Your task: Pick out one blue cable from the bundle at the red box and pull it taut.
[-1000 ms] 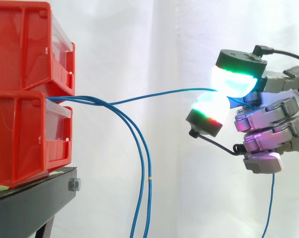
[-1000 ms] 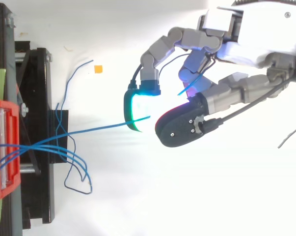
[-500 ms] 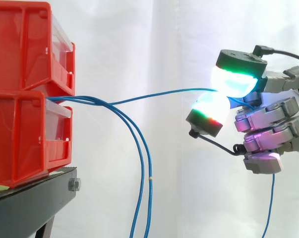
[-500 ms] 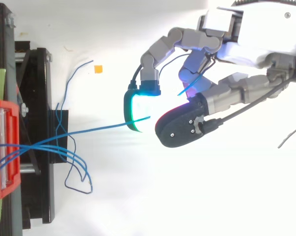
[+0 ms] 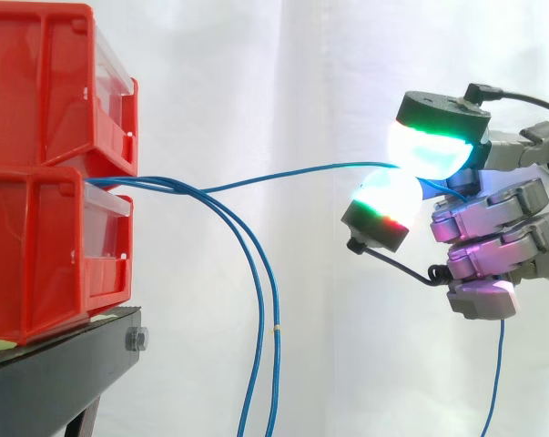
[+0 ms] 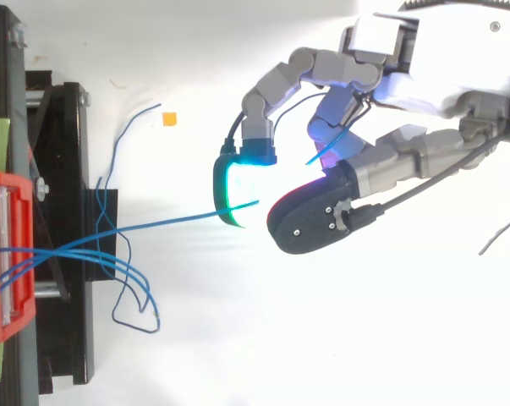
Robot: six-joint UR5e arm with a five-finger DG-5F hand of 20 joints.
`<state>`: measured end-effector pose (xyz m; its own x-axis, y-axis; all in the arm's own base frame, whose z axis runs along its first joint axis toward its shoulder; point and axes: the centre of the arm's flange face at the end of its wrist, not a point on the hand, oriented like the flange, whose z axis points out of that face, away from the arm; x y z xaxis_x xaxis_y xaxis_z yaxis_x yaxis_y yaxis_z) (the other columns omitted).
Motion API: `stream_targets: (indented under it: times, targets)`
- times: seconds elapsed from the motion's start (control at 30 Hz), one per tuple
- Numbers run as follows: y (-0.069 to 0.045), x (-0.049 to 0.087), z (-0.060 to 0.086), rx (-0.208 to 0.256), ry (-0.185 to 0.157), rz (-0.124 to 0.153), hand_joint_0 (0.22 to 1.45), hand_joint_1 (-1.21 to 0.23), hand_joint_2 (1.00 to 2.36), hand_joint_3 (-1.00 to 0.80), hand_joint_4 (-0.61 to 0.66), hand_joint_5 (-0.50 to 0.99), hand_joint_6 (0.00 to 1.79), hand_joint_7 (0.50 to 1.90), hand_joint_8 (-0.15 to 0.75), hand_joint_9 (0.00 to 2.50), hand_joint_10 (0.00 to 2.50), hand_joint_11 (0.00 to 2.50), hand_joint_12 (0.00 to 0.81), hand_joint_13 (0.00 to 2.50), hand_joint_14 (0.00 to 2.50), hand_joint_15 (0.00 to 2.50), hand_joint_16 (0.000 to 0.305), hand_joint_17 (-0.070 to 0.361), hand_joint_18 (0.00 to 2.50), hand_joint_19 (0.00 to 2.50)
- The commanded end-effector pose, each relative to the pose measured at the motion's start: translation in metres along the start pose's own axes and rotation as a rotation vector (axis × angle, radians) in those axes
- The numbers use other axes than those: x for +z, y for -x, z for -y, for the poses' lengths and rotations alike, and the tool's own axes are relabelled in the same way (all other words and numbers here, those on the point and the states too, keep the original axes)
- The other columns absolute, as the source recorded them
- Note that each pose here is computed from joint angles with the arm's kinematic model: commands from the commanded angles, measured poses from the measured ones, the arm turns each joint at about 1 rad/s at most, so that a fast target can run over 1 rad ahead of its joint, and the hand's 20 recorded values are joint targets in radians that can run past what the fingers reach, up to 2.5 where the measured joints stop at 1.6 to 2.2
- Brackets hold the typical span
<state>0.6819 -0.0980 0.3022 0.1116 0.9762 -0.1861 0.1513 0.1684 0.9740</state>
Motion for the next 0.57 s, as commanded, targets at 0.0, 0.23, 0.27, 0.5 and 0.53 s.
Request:
stream_targets:
  times: [0.0, 0.23, 0.27, 0.5, 0.53]
  targets:
    - [0.0, -0.0001, 0.0001, 0.0, -0.001, 0.0, 0.71, -0.77, 1.02, -0.17, -0.14, -0.15, 0.98, 1.03, 0.203, 1.18, 1.77, 1.12, 0.278, 1.16, 1.52, 1.16, 0.044, 0.099, 0.91, 1.09]
    - [0.0, -0.0001, 0.0001, 0.0, -0.001, 0.0, 0.71, -0.77, 1.02, -0.18, -0.14, -0.15, 0.98, 1.03, 0.204, 1.18, 1.76, 1.14, 0.276, 1.16, 1.52, 1.16, 0.044, 0.099, 0.9, 1.09]
    - [0.0, 0.0001, -0.0001, 0.0, 0.001, 0.0, 0.71, -0.77, 1.02, -0.17, -0.14, -0.15, 0.98, 1.03, 0.203, 1.18, 1.76, 1.14, 0.281, 1.16, 1.52, 1.15, 0.044, 0.099, 0.9, 1.09]
    - [0.0, 0.0001, -0.0001, 0.0, 0.001, 0.0, 0.71, -0.77, 1.02, -0.18, -0.14, -0.15, 0.98, 1.03, 0.202, 1.18, 1.77, 1.12, 0.28, 1.16, 1.52, 1.17, 0.044, 0.099, 0.9, 1.09]
    - [0.0, 0.0001, -0.0001, 0.0, 0.001, 0.0, 0.71, -0.77, 1.02, -0.18, -0.14, -0.15, 0.98, 1.03, 0.204, 1.18, 1.77, 1.13, 0.277, 1.16, 1.52, 1.15, 0.044, 0.099, 0.9, 1.09]
